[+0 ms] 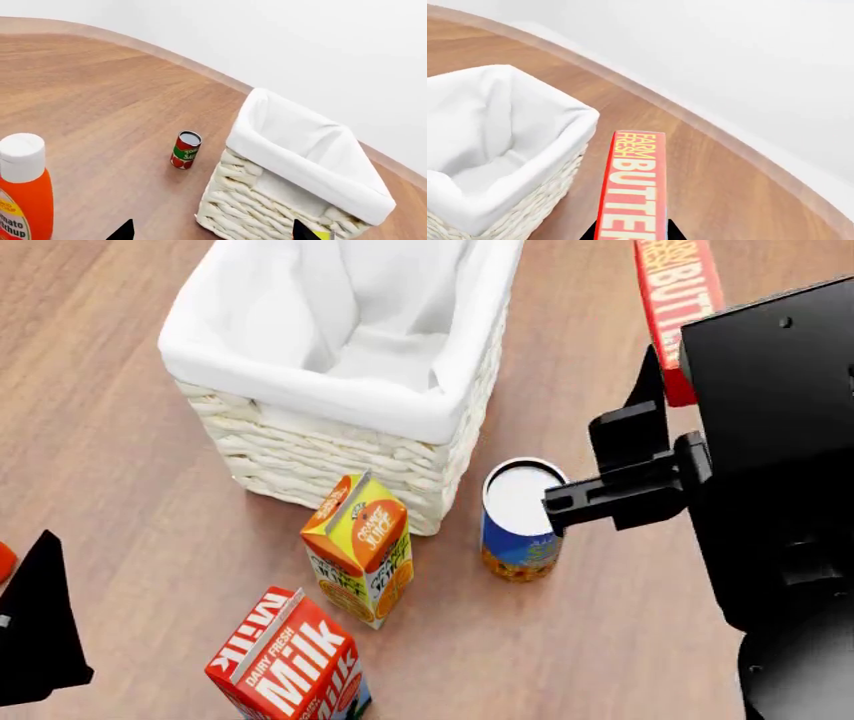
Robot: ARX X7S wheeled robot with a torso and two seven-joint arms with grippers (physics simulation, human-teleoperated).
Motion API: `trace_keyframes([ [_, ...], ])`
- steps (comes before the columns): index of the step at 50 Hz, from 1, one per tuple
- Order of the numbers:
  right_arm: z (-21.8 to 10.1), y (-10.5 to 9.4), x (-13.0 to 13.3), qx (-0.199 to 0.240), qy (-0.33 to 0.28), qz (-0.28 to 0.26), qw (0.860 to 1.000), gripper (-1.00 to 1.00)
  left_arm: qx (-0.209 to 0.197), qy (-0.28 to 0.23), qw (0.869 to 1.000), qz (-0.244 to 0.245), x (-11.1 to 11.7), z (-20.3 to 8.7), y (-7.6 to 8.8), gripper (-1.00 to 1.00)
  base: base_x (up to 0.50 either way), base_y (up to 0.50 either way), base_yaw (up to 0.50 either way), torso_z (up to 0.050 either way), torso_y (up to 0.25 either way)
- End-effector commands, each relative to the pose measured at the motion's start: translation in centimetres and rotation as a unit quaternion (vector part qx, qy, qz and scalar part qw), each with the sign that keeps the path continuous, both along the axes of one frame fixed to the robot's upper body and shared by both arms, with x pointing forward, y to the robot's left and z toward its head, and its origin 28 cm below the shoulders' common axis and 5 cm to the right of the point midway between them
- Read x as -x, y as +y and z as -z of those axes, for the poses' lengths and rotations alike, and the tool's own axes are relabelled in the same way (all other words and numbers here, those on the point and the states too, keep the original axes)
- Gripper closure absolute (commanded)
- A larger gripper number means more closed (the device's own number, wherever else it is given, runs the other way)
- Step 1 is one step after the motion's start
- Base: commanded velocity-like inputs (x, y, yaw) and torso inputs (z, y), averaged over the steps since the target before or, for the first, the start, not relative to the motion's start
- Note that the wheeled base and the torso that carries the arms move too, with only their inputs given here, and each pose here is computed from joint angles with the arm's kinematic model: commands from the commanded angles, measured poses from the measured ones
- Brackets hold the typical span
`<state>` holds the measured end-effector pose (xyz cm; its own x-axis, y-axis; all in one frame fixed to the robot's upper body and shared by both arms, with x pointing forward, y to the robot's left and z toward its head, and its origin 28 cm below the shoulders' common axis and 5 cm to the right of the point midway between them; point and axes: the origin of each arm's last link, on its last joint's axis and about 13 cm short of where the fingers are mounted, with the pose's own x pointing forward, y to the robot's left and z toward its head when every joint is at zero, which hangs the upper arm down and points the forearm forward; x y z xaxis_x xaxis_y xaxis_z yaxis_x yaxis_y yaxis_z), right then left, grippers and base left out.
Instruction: Pick up the butter and put it in the basket.
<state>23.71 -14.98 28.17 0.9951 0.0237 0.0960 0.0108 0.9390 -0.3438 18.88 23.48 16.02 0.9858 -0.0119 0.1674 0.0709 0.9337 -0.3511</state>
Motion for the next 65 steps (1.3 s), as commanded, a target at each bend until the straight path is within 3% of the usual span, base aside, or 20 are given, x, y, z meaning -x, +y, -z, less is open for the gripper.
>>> trace_keyframes([
  [1, -3.1, -1.6, -2.8, -0.036, -0.01, 0.025, 0.999, 1.0, 0.002, -0.002, 1.0, -0.001, -0.1, -0.1, 0.1, -1.0, 0.0, 0.0, 0.0, 0.0, 0.0],
  [23, -5.7, -3.1, -8.8, -0.059, 0.048, 0.063, 0.995, 1.0, 0.009, -0.003, 1.0, -0.007, 0.0, -0.3, 0.1, -1.0, 0.0, 0.0, 0.0, 0.0, 0.002],
  [28, -6.0, -3.0, -10.5, -0.042, 0.087, 0.084, 0.992, 1.0, 0.011, -0.001, 1.0, -0.009, 0.0, -0.3, 0.1, -1.0, 0.0, 0.0, 0.0, 0.002, 0.0],
  [34, -7.4, -2.8, -11.9, -0.068, 0.08, 0.078, 0.991, 1.0, 0.013, -0.003, 1.0, -0.008, 0.2, -0.5, 0.1, -1.0, 0.0, 0.0, 0.0, 0.0, 0.002],
  [39, -9.0, -2.2, -12.5, -0.064, 0.094, 0.061, 0.992, 1.0, 0.013, -0.003, 1.0, -0.009, 0.3, -0.4, 0.1, -1.0, 0.0, 0.0, 0.0, 0.0, 0.002],
  [47, -11.7, -0.5, -14.0, -0.018, 0.164, 0.049, 0.985, 1.0, 0.011, -0.007, 1.0, -0.002, 0.9, -0.6, -0.1, -1.0, 0.0, 0.0, 0.0, 0.001, 0.001],
  [50, -12.7, 0.3, -14.6, -0.023, 0.185, 0.037, 0.982, 1.0, 0.011, -0.007, 1.0, 0.0, 0.9, -0.6, -0.1, -1.0, 0.0, 0.0, 0.0, 0.0, 0.003],
  [65, -12.1, 3.4, -15.9, -0.007, 0.232, -0.065, 0.971, 1.0, 0.015, -0.009, 1.0, 0.002, 1.0, -0.8, -0.1, -1.0, 0.0, 0.0, 0.0, 0.0, 0.001],
])
